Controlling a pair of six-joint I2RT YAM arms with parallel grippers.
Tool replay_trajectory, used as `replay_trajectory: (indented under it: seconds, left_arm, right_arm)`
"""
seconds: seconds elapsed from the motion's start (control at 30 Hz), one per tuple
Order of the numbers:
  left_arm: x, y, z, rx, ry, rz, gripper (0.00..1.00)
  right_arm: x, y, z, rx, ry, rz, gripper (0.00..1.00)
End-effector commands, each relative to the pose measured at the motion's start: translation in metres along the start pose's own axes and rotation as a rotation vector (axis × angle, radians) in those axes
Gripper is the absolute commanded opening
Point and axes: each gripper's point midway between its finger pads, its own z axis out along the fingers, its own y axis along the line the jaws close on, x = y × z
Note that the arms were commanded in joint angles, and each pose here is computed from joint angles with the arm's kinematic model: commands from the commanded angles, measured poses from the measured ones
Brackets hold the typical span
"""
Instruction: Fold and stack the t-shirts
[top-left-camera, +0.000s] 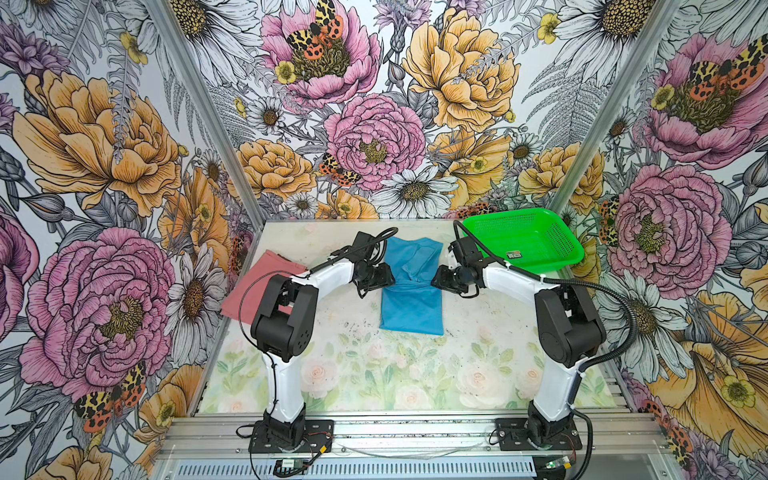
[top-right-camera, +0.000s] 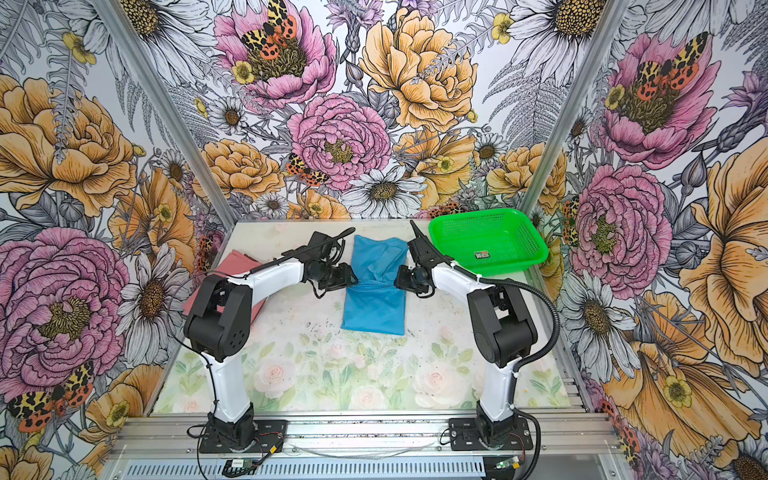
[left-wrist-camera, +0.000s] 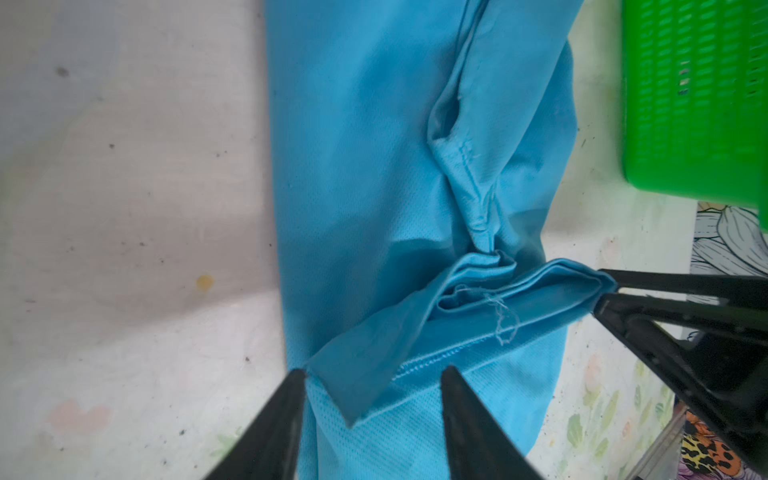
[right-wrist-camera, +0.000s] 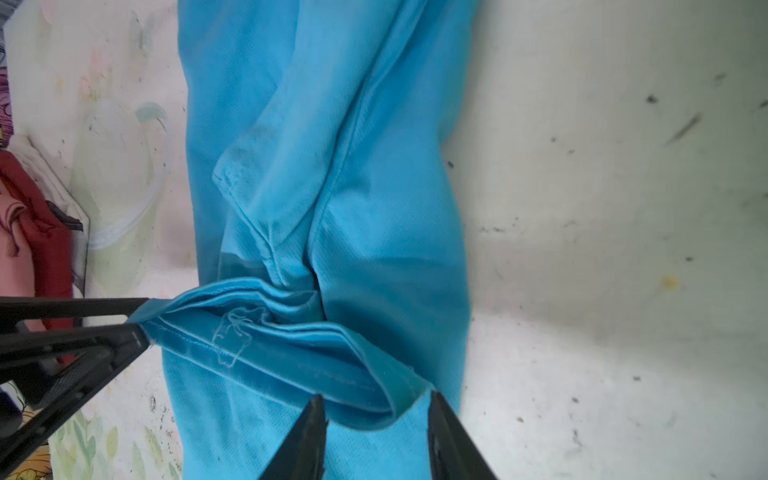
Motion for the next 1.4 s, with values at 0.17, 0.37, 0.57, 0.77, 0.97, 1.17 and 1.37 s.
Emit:
replay_trajectory:
  seconds: [0.17, 0.37, 0.57, 0.77, 0.97, 1.17, 1.37]
  left_arm:
    - [-0.018, -0.022, -0.056, 0.095, -0.139, 0.041, 0.94]
    - [0.042, -0.009, -0.061, 0.139, -0.095, 0.004, 0.91]
    - [0.086, -0.016, -0.064, 0.312, -0.124, 0.005, 0.85]
    - [0.111, -0.038, -0.051, 0.459, -0.096, 0.053, 0.83]
    - [0.12, -0.034, -0.035, 0.428, -0.071, 0.066, 0.83]
    - [0.132, -0.019, -0.022, 0.391, -0.041, 0.036, 0.82]
    - [0.149, -0.006, -0.02, 0.355, -0.014, -0.012, 0.78]
  right_arm:
    - [-0.001, 0.015, -0.037, -0.04, -0.076, -0.082, 0.67]
    - [0.047, 0.038, -0.04, -0.114, -0.015, -0.163, 0.77]
    - [0.074, 0.072, -0.025, -0.213, 0.046, -0.218, 0.78]
    - [0.064, 0.084, 0.008, -0.242, 0.051, -0.174, 0.77]
    - [0.048, 0.097, 0.037, -0.281, 0.057, -0.155, 0.78]
    - [0.031, 0.098, 0.061, -0.265, 0.024, -0.106, 0.77]
    - [0.019, 0.07, 0.081, -0.205, -0.034, 0.022, 0.77]
